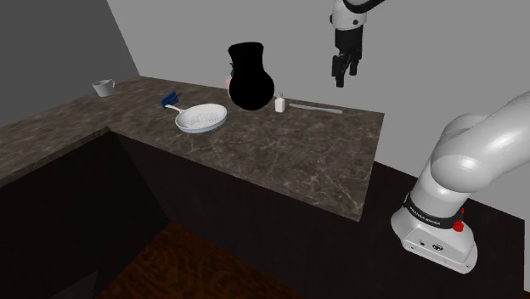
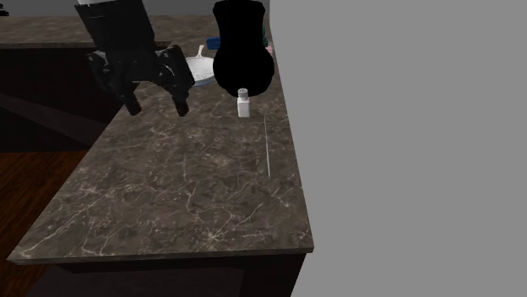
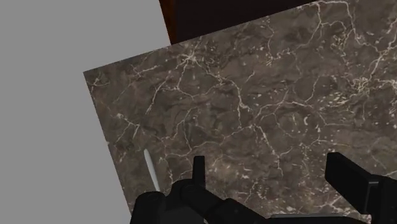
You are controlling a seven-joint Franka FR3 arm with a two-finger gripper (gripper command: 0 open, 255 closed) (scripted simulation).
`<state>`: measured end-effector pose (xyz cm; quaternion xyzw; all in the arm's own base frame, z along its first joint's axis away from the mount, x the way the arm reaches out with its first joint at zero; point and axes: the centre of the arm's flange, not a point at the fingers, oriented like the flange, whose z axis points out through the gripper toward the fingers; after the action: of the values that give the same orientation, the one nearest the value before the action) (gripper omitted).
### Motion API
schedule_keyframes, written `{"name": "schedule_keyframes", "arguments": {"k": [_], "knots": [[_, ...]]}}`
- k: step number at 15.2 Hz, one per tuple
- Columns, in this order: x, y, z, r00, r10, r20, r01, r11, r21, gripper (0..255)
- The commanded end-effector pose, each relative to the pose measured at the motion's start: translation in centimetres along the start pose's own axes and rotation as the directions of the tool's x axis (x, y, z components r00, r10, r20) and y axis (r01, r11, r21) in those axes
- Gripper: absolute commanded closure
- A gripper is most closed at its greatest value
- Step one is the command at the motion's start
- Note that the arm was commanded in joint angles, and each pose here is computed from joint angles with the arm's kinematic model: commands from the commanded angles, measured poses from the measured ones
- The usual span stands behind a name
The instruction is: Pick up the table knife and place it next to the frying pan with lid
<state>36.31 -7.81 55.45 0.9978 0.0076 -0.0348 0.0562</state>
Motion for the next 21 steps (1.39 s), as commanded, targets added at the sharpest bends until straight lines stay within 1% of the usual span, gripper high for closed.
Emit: {"name": "schedule_keyframes", "arguments": {"k": [1,11,21], "knots": [[1.7,1.6,1.7,1.000,-0.022,0.004,0.022,1.000,0.004,0],[10.5,8.5,9.5,0.992,-0.125,0.026,0.124,0.992,0.028,0],[19.8,14.3,17.6,0.973,-0.226,0.045,0.224,0.973,0.055,0]]}}
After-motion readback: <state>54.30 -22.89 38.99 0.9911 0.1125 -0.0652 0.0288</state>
